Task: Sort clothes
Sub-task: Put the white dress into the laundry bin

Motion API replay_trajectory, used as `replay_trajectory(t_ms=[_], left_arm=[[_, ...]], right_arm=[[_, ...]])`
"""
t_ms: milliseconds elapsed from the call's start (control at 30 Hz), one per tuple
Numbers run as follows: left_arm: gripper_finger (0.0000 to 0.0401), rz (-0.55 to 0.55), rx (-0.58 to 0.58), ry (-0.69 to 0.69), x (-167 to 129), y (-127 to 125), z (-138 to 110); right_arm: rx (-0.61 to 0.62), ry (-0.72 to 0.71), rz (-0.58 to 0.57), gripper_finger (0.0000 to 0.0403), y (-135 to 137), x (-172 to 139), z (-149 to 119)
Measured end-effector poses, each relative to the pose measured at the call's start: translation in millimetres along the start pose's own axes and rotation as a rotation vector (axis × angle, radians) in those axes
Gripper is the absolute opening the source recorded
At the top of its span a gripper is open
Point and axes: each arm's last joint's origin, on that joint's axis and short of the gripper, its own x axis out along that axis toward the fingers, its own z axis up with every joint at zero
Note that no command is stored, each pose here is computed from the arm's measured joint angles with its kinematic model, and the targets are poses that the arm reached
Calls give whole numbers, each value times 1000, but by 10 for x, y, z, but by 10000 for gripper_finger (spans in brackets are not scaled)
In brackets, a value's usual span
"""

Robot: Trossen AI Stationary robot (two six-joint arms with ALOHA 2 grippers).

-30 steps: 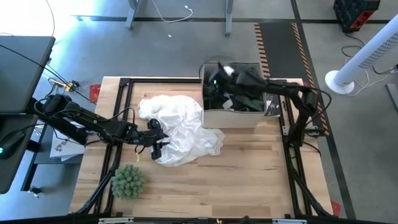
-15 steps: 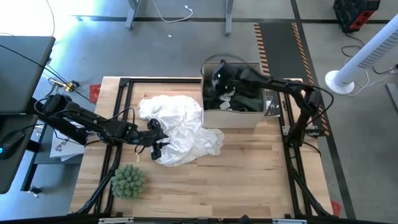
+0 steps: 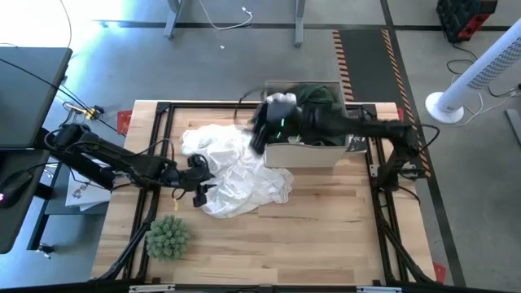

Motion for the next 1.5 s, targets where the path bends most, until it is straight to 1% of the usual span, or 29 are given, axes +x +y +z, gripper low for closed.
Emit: replay_trajectory(t_ms=[133, 200, 267, 333, 400, 600, 700, 800, 867, 933, 1033, 1100, 1167, 1267, 1333, 1367, 1467, 1500], left_arm=[[152, 76, -14, -49, -256, 73, 56], [152, 113, -31, -97, -414, 128, 86], [152, 131, -48, -148, -552, 179, 97], [152, 130, -74, -215, -666, 228, 109], [152, 129, -96, -268, -759, 277, 105], [152, 130, -131, -338, -896, 369, 80], [152, 128, -134, -342, -904, 373, 78], [152, 121, -129, -328, -887, 365, 71], [152, 118, -137, -317, -859, 356, 54], [152, 114, -149, -304, -820, 349, 22], [152, 101, -166, -284, -760, 338, -33], [152, 90, -171, -265, -743, 335, -56], [152, 79, -178, -263, -744, 331, -56], [152, 77, -179, -263, -745, 331, -55], [152, 77, -173, -263, -746, 332, -54], [152, 78, -169, -260, -755, 335, -50], [152, 50, -157, -233, -824, 349, -26], [152, 43, -153, -221, -852, 356, -20]], right_arm=[[-124, -249, 169, 138, 534, 284, -219], [-136, -324, 209, 138, 680, 476, -362], [-123, -323, 217, 138, 740, 685, -491], [-136, -255, 196, 143, 742, 911, -608], [-159, -168, 169, 156, 731, 1146, -718], [-216, 70, 96, 222, 647, 1769, -938], [-190, 167, 43, 254, 523, 2072, -1048], [-144, 276, -15, 271, 396, 2348, -1249], [-125, 363, -15, 274, 344, 2473, -1395], [-99, 428, 25, 273, 349, 2568, -1526], [-80, 512, 75, 256, 366, 2658, -1727], [-89, 524, 83, 229, 436, 2680, -1805], [-93, 526, 89, 189, 517, 2680, -1854], [-72, 506, 84, 106, 609, 2670, -1865], [-51, 498, 89, 47, 650, 2635, -1822], [-46, 496, 94, 32, 678, 2597, -1773], [-31, 492, 86, 32, 839, 2367, -1568], [-34, 507, 75, 34, 915, 2248, -1506]])
